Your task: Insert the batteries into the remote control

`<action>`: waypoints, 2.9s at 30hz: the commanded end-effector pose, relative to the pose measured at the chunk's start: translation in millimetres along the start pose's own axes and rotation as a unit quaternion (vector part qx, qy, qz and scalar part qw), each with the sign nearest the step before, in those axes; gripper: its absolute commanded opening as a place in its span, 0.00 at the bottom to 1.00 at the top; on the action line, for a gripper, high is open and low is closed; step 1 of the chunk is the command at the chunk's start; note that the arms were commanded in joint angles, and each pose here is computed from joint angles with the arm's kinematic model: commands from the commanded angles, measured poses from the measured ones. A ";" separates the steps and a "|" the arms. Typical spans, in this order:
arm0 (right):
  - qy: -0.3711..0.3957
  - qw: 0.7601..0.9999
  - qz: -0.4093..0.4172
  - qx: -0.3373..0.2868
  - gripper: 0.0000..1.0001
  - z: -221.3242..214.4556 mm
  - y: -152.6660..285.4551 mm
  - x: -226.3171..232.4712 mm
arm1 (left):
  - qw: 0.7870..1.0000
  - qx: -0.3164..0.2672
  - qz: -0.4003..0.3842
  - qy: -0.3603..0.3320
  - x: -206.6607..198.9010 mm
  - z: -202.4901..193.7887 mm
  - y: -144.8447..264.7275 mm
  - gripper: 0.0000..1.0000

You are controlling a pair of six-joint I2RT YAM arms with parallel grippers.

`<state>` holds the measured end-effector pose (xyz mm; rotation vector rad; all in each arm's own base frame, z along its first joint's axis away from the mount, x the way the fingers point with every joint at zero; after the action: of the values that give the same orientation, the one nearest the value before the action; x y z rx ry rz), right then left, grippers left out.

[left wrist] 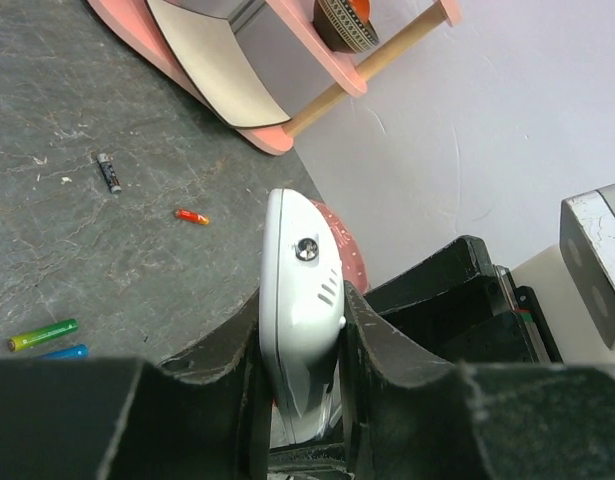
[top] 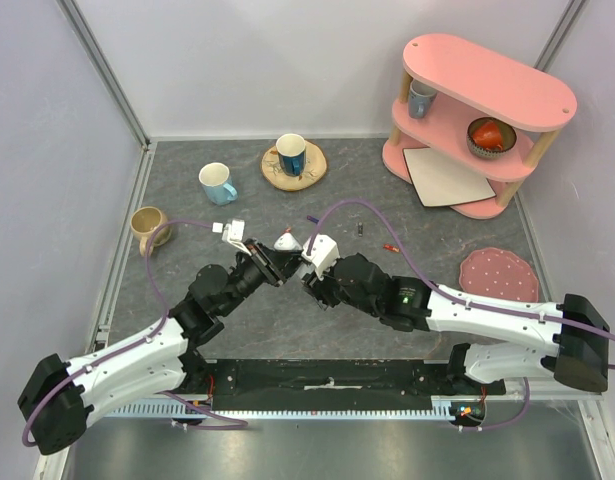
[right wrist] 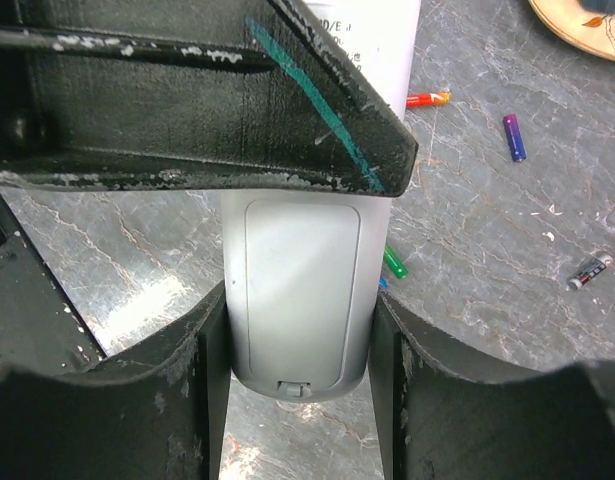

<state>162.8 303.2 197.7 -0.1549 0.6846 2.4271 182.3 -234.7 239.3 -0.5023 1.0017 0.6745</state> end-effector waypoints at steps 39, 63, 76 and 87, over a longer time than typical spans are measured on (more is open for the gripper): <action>-0.418 0.899 -0.042 -0.125 0.75 -26.6 20.8 -17.5 | 0.982 -0.181 0.047 -0.039 86.2 15.7 17.9 0.02; -0.505 0.854 0.036 -0.123 0.46 -47.1 -55.5 -18.0 | 0.976 -0.179 0.091 -0.084 122.0 4.1 12.6 0.02; -0.530 0.839 0.066 -0.101 0.43 -63.1 -74.9 -4.4 | 0.977 -0.182 0.087 -0.071 124.6 2.1 12.0 0.02; -0.552 0.826 0.067 -0.095 0.43 -75.0 -89.0 0.0 | 0.977 -0.181 0.087 -0.068 124.6 2.2 18.3 0.02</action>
<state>199.4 314.2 75.3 1.1666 0.0264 2.1493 222.6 -197.2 88.1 -0.4585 0.8464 1.1284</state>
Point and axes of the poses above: each gripper's point midway between its finger pads, its own y axis back along the fingers, its own x axis along the line the jaws close on, z = x × y, the point moved 4 cm from there along y, back along the fingers, and after that the axes turned 13 degrees about y, right-handed, at the moved point
